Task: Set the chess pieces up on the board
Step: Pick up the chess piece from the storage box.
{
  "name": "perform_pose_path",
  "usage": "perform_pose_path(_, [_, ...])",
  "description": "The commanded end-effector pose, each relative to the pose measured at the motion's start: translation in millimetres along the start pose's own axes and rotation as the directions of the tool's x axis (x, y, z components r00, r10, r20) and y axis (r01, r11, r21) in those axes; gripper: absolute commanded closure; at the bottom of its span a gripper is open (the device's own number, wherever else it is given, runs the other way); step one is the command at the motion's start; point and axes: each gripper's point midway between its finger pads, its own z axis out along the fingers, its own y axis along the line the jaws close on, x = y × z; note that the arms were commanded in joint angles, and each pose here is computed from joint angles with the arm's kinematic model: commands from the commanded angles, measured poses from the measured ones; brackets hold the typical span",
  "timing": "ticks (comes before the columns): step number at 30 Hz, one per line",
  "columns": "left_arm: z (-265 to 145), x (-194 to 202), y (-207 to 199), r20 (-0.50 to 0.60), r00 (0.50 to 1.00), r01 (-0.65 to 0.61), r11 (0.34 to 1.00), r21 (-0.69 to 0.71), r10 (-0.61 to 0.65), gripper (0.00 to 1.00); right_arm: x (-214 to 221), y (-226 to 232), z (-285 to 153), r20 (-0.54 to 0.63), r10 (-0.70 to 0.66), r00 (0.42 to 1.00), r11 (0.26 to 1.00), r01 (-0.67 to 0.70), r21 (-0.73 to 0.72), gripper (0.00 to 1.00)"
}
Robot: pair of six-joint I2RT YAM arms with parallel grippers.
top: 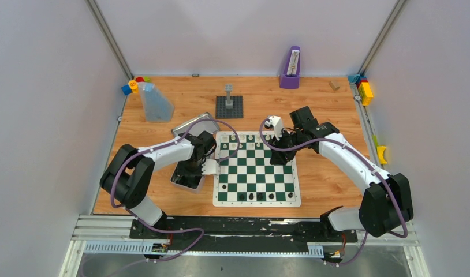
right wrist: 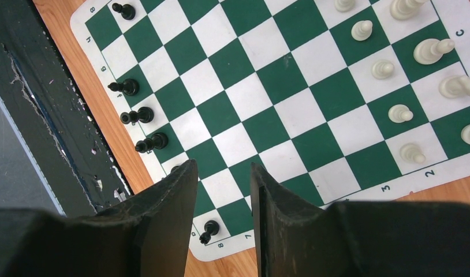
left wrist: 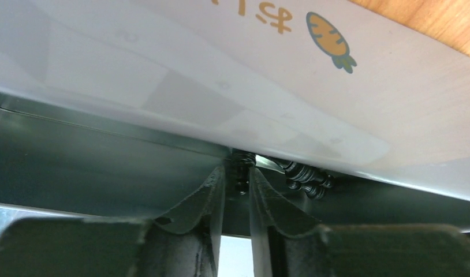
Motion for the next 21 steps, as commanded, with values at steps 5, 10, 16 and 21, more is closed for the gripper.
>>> perform_pose_path(5, [-15, -7, 5, 0.049, 0.999, 0.024, 0.999, -0.027, -0.023, 0.8, -4, 0, 3, 0.025, -0.011, 1.0, 1.0, 0.011, -0.019, 0.61])
perform_pose_path(10, [-37, -14, 9, 0.116, 0.991, 0.071, 0.997, -0.031, -0.067, 0.87, -4, 0, 3, 0.024, -0.011, 1.0, 1.0, 0.012, -0.018, 0.62])
perform_pose_path(16, [-66, -20, 11, 0.194, 0.973, 0.133, 0.991, -0.032, -0.124, 0.92, -5, 0, 2, 0.026, -0.013, 1.0, 1.0, 0.013, -0.015, 0.62])
perform_pose_path(21, [-86, -27, 10, 0.262, 0.95, 0.181, 0.983, -0.015, -0.171, 0.92, -5, -3, 0, 0.027, -0.015, 1.0, 1.0, 0.015, 0.005, 0.63])
